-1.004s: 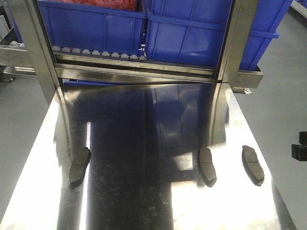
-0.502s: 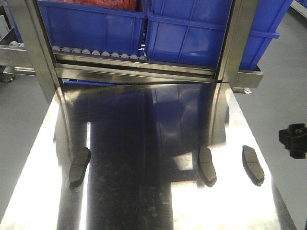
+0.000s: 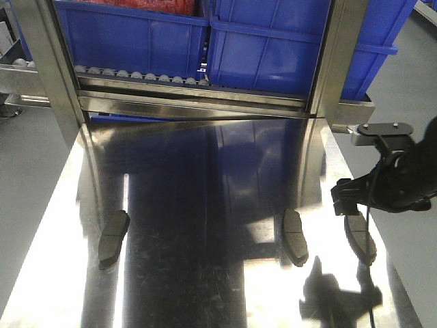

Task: Move and align brake pads A on conveyor
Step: 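Grasp the outermost brake pad near the right gripper and lift it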

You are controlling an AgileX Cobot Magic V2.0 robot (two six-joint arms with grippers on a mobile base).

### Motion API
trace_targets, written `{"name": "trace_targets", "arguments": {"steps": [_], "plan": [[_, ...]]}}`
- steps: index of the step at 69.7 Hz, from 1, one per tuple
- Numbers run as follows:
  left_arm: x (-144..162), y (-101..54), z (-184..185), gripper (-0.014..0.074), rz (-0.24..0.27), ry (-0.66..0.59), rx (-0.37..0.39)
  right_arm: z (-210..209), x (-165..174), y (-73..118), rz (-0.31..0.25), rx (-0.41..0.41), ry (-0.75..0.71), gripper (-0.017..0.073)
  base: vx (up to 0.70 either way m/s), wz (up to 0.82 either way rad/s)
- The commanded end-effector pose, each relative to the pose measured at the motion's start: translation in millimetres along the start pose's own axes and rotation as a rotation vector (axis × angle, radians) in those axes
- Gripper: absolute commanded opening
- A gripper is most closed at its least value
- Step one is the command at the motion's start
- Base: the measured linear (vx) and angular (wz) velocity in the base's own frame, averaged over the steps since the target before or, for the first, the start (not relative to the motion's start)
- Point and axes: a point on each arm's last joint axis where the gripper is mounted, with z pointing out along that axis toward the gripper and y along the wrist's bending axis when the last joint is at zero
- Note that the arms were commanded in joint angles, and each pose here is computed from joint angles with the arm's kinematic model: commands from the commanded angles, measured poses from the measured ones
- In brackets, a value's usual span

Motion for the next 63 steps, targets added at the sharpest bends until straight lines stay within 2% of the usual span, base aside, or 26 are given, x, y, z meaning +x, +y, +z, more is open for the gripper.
{"name": "trace_targets", "arguments": {"steps": [1, 23, 63], "plan": [[-17.7, 1.7, -3.6, 0.0114, -0.023, -0.113, -0.014, -1.8, -16.9, 0.1, 0.015, 0.000, -0.058, 0.0621, 0.00, 0.00], [-17.7, 1.7, -3.6, 0.0114, -0.023, -0.113, -0.014, 32.3, -13.0, -1.0, 0.016, 0.000, 0.058, 0.0579, 0.00, 0.00], [-17.7, 1.7, -3.6, 0.0114, -0.023, -0.113, -0.014, 52.0, -7.6, -1.7, 0.010, 0.002, 0.137, 0.0465, 0.00, 0.00]]}}
